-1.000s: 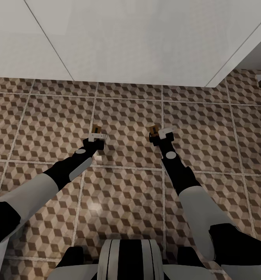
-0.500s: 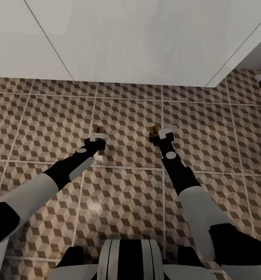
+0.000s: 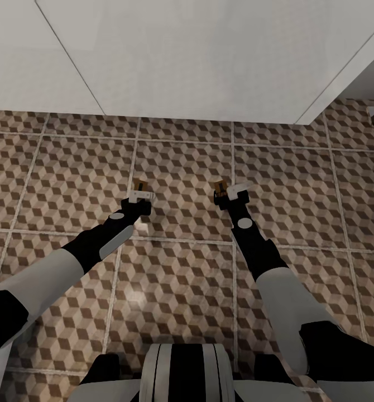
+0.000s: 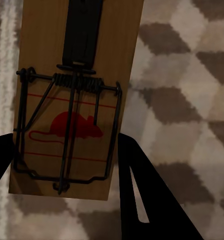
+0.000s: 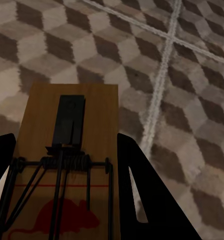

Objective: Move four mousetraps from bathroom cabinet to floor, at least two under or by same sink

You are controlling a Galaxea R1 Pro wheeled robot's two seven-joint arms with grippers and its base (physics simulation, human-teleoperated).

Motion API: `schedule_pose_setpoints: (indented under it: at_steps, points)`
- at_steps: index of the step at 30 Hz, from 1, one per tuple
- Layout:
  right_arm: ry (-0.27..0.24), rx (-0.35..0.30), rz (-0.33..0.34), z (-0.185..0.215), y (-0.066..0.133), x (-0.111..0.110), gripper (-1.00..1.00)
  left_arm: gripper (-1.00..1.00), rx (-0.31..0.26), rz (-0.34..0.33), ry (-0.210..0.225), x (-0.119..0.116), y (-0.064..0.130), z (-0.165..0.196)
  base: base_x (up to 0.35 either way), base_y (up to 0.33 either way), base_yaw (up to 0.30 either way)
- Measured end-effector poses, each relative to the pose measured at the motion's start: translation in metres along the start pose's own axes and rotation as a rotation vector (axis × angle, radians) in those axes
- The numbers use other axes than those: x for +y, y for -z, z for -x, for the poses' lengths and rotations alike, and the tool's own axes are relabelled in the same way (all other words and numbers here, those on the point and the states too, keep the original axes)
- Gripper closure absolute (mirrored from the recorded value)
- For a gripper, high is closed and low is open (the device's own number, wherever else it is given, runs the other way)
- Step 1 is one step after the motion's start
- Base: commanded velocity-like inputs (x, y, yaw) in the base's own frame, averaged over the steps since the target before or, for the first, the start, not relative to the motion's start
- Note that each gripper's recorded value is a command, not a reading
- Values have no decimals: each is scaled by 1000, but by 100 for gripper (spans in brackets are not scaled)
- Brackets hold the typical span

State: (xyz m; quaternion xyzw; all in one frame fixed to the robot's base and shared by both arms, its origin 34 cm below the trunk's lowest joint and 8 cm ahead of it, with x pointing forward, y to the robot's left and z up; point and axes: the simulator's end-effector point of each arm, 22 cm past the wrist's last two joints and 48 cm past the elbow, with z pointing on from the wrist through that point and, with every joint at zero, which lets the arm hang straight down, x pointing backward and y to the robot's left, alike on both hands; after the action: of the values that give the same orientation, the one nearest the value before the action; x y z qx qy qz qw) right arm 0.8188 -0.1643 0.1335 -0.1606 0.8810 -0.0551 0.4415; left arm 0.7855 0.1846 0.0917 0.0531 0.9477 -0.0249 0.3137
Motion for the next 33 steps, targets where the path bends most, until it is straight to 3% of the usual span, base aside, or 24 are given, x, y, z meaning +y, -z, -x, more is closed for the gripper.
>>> schedule_pose_setpoints:
  at_steps: [9,17,33]
  points:
    - [2,9,9,-7,0,4,100,100,-18,-16,3,-7,2,8,0,0,0]
    - [0,-6,18,-8,1,8,100,100,-38,45,6,4,6,18,0,0,0]
    - [-1,-6,19,-11,0,9,100,100,-42,53,8,5,5,19,0,0,0]
